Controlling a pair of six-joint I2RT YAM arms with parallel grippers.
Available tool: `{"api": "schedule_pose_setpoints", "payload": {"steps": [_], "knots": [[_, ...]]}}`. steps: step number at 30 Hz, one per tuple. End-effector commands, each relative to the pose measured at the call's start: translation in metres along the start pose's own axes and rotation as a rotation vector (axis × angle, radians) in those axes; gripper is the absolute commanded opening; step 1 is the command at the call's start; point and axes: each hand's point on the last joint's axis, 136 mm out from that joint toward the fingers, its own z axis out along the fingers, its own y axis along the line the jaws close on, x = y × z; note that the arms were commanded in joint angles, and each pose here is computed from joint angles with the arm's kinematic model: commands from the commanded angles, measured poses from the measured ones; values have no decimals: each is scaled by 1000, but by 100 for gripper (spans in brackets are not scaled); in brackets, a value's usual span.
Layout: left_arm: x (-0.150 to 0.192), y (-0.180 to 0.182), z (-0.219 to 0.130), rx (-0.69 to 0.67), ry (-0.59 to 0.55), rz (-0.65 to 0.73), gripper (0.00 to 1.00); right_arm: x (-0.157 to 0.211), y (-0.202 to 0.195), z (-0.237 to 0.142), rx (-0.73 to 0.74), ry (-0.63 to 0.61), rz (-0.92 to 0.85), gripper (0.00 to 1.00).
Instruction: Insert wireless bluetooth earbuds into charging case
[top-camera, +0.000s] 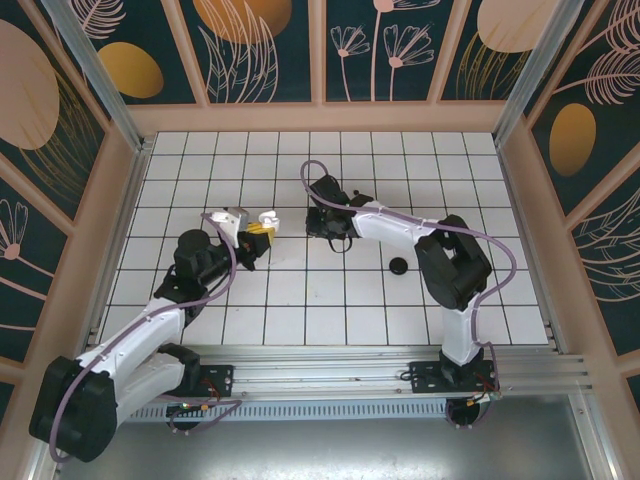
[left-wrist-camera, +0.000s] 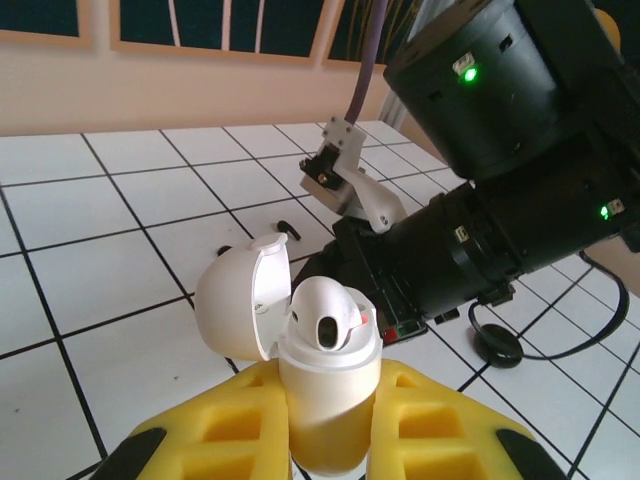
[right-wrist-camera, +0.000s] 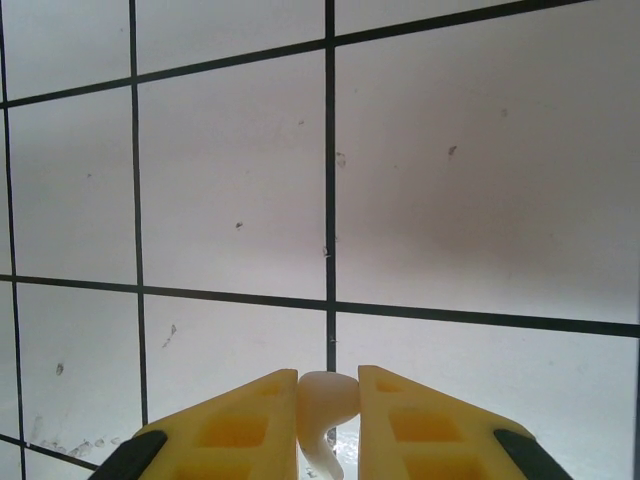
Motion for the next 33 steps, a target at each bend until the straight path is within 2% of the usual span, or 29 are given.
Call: {"api": "schedule_pose_setpoints", "payload": {"steps": [1, 9, 18, 27, 33], "knots": [[-1, -11, 5, 85, -20, 25, 8, -21, 5, -38, -7, -90, 16, 18], [-11, -24, 28, 119, -30, 100, 7, -57, 21, -109, -60, -277, 20, 18], [-34, -25, 57, 81, -103, 147, 6, -73, 34, -170, -162, -421, 45, 18], [-54, -28, 73, 62, -166, 134, 6, -77, 46, -201, -256, -508, 66, 18], [-57, -39, 80, 96, -177, 114, 5, -80, 59, -209, -307, -549, 64, 17]]}}
